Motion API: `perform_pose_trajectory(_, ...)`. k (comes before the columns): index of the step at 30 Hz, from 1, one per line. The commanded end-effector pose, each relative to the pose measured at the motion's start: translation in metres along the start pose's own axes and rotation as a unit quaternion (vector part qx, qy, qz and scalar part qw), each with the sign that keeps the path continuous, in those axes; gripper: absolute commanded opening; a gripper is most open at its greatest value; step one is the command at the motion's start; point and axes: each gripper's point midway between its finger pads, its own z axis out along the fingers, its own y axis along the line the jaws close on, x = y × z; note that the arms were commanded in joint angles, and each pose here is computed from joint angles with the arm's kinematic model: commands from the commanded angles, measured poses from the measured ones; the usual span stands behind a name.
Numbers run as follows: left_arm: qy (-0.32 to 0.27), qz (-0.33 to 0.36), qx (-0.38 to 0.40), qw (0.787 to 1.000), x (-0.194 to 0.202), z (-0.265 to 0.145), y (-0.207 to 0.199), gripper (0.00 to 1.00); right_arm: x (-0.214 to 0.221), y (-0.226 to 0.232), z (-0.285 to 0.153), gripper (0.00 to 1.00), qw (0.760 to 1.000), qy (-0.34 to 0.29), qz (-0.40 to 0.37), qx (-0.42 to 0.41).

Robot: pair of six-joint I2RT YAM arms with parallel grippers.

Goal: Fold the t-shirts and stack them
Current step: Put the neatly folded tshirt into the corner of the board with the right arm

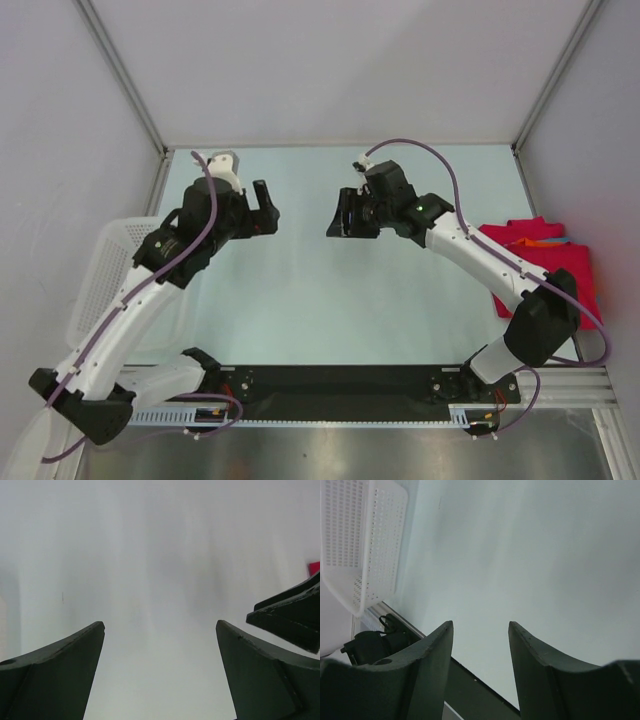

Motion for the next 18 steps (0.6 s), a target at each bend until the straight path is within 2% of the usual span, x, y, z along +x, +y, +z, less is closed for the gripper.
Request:
perform_pose_trajectory(1, -0.005, -0.004, -0.036, 0.999, 0.022, 0.008, 0.027, 1.00, -0.008, 0.022, -0.005, 0.54, 0.999, -0.013, -0.009, -0.032)
perform_pose_trajectory(3, -0.004, -0.042, -0.031, 0.999, 0.025, 0.014, 0.039, 1.00, -0.004, 0.019, 0.000, 0.54, 1.000, -0.008, -0.010, -0.028)
perform_pose_trajectory(5, 0.027, -0.068, -0.003, 0.997, 0.042, 0.024, 0.041, 1.00, 0.002, 0.011, 0.009, 0.54, 1.000, -0.001, -0.008, -0.013)
perform_pose_trajectory(9, 0.055, -0.116, -0.071, 0.989, 0.050, 0.038, 0.091, 1.00, 0.009, -0.005, 0.020, 0.54, 0.999, -0.004, -0.022, 0.032)
perform_pose_trajectory(12, 0.078, -0.125, -0.079, 0.986, 0.055, 0.045, 0.103, 0.99, 0.008, -0.018, 0.024, 0.54, 0.996, -0.016, -0.039, 0.078)
perform_pose_trajectory(18, 0.082, -0.112, -0.107, 0.985, 0.054, 0.051, 0.123, 1.00, 0.003, -0.019, 0.026, 0.55, 0.995, -0.021, -0.049, 0.085)
